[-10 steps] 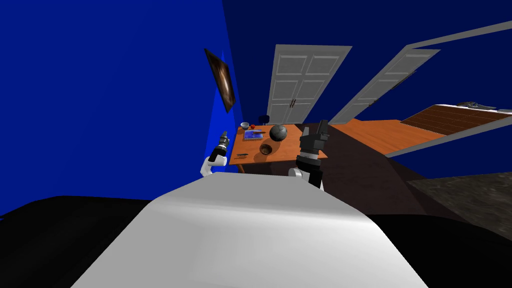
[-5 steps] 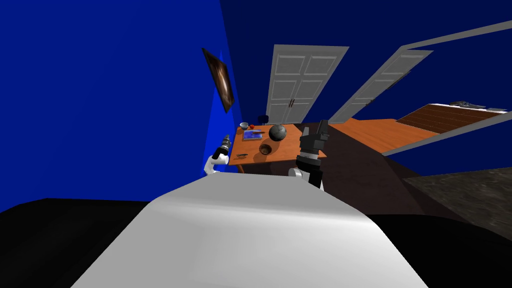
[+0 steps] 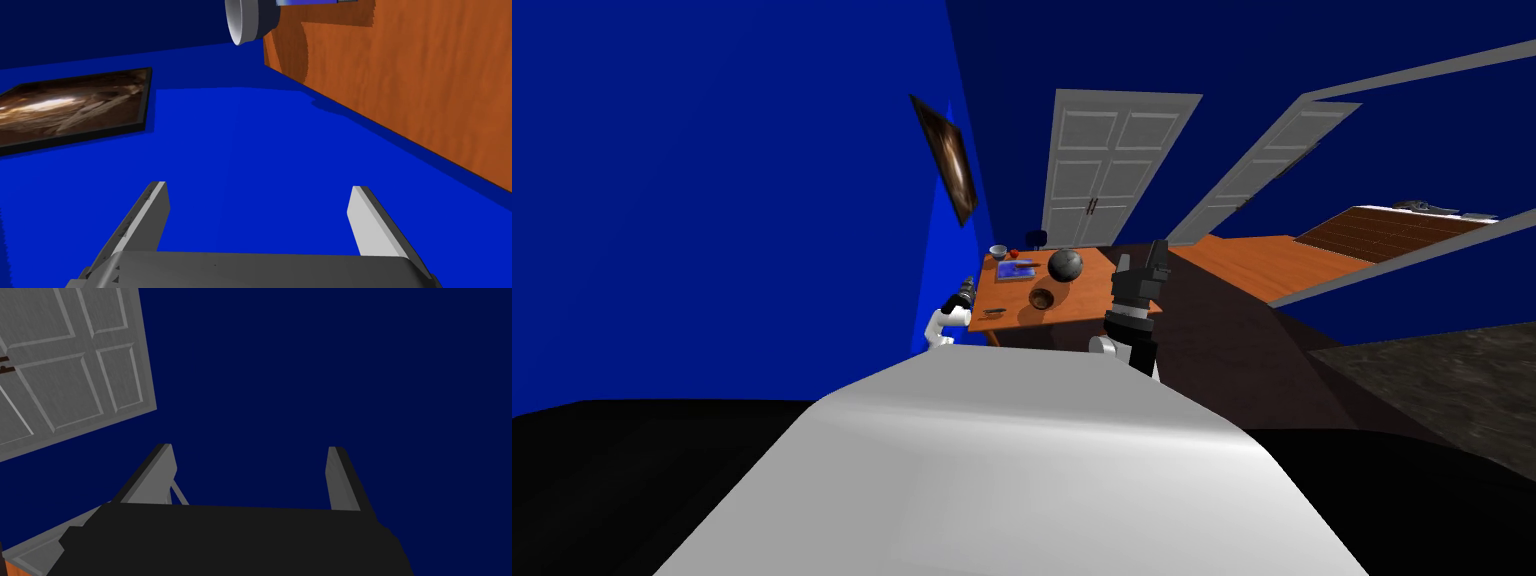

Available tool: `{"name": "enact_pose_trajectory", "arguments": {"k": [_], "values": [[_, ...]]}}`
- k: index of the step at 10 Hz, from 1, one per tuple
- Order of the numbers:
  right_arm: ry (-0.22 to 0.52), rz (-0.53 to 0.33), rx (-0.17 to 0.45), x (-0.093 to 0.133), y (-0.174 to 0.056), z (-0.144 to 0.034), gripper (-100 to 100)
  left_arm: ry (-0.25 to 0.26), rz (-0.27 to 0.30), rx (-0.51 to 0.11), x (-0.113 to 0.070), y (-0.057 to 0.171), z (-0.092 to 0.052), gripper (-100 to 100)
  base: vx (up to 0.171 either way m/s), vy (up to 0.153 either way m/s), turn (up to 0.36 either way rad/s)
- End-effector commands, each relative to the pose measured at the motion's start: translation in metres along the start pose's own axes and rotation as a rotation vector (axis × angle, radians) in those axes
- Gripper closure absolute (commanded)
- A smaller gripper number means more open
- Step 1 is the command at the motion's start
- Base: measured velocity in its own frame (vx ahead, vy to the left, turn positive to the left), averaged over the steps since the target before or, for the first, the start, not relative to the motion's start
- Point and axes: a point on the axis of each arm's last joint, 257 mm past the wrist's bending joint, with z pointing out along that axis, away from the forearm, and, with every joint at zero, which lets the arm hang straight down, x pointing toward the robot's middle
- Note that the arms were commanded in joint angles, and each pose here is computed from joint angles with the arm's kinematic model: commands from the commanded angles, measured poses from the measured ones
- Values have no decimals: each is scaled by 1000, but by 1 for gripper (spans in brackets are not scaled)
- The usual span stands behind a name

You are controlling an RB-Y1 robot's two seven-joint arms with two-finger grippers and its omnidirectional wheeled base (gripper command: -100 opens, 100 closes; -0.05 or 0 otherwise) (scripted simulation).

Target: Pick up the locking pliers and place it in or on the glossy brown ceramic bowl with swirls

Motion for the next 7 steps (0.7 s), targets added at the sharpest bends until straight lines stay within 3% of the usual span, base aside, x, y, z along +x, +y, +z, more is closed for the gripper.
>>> {"name": "enact_pose_trajectory", "arguments": {"k": [1, 7], "values": [[0, 0, 0, 0, 0, 0, 0, 0, -19, -65, 3, 17, 9, -100, 6, 4, -67], [0, 0, 0, 0, 0, 0, 0, -3, -55, -279, 9, 85, 20, -100, 5, 3, -30]]}}
